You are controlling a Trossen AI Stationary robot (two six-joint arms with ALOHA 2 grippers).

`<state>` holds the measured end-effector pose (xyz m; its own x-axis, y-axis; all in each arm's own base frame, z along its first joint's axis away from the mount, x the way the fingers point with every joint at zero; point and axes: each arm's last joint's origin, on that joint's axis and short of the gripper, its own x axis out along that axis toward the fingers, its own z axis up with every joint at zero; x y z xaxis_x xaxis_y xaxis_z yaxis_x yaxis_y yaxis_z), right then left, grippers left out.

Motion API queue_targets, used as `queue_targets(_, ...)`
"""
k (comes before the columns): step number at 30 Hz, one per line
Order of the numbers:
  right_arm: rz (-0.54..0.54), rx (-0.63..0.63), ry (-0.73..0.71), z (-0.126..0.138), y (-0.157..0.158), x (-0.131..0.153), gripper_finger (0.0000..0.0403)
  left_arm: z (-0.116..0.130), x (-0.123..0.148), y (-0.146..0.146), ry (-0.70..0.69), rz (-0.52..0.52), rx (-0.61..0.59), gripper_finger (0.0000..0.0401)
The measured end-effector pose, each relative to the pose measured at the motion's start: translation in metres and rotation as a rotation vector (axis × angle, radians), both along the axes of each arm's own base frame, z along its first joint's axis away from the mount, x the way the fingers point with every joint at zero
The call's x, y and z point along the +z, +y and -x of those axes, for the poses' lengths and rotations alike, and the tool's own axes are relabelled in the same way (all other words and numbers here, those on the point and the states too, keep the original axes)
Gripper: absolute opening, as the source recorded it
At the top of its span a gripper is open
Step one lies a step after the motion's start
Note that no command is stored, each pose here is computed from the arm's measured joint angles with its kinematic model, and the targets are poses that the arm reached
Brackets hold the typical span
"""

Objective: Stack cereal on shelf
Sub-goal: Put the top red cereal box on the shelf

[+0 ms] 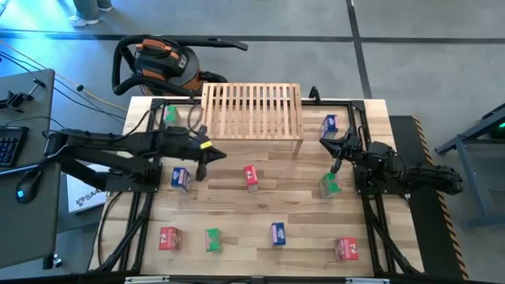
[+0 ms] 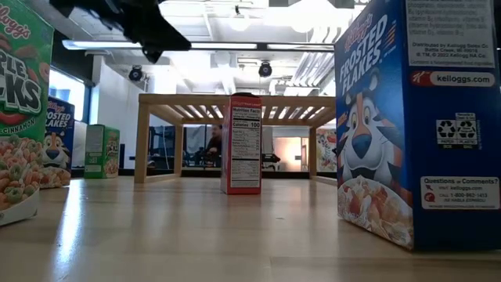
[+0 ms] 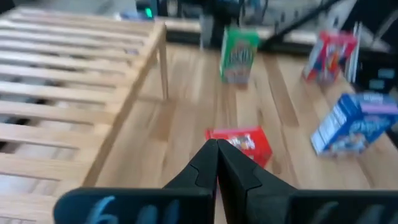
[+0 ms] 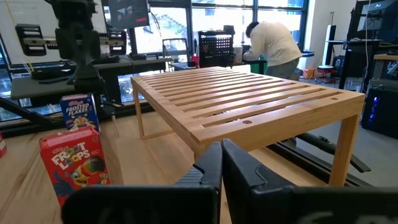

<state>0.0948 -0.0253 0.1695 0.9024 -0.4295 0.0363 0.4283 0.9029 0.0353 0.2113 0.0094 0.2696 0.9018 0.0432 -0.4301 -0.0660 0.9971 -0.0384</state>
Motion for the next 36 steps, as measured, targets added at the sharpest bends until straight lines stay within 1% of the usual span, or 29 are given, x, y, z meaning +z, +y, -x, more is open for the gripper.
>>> queue_targets(7, 0.0, 0.0, 0.0, 0.0, 0.0, 0.0, 0.0, -0.022, 0.019, -0.017, 0.137, -0.022, -0.094, 0.0019)
queue_targets(10, 0.0, 0.0, 0.0, 0.0, 0.0, 0.0, 0.0, -0.03, 0.022, -0.027, 0.182, -0.083, -0.2, 0.003)
queue_targets(12, 0.0, 0.0, 0.0, 0.0, 0.0, 0.0, 0.0, -0.037, 0.02, -0.034, 0.194, -0.115, -0.268, 0.0034)
queue_targets(15, 0.0, 0.0, 0.0, 0.0, 0.0, 0.0, 0.0, -0.046, 0.01, -0.044, 0.227, -0.163, -0.328, 0.0034)
queue_targets(19, 0.0, 0.0, 0.0, 0.0, 0.0, 0.0, 0.0, -0.052, 0.0, -0.053, 0.263, -0.282, -0.407, 0.0027)
queue_targets(22, 0.0, 0.0, 0.0, 0.0, 0.0, 0.0, 0.0, -0.055, -0.004, -0.057, 0.261, -0.36, -0.466, 0.0018)
queue_targets(25, 0.0, 0.0, 0.0, 0.0, 0.0, 0.0, 0.0, -0.06, -0.004, -0.057, 0.23, -0.382, -0.476, 0.0007)
queue_targets(29, 0.0, 0.0, 0.0, 0.0, 0.0, 0.0, 0.0, -0.067, -0.007, -0.06, 0.173, -0.421, -0.531, 0.0001)
queue_targets(32, 0.0, 0.0, 0.0, 0.0, 0.0, 0.0, 0.0, -0.069, -0.015, -0.064, 0.126, -0.455, -0.584, 0.0)
queue_targets(36, 0.0, 0.0, -0.001, 0.0, 0.0, 0.0, 0.0, -0.07, -0.023, -0.067, 0.079, -0.475, -0.593, 0.0)
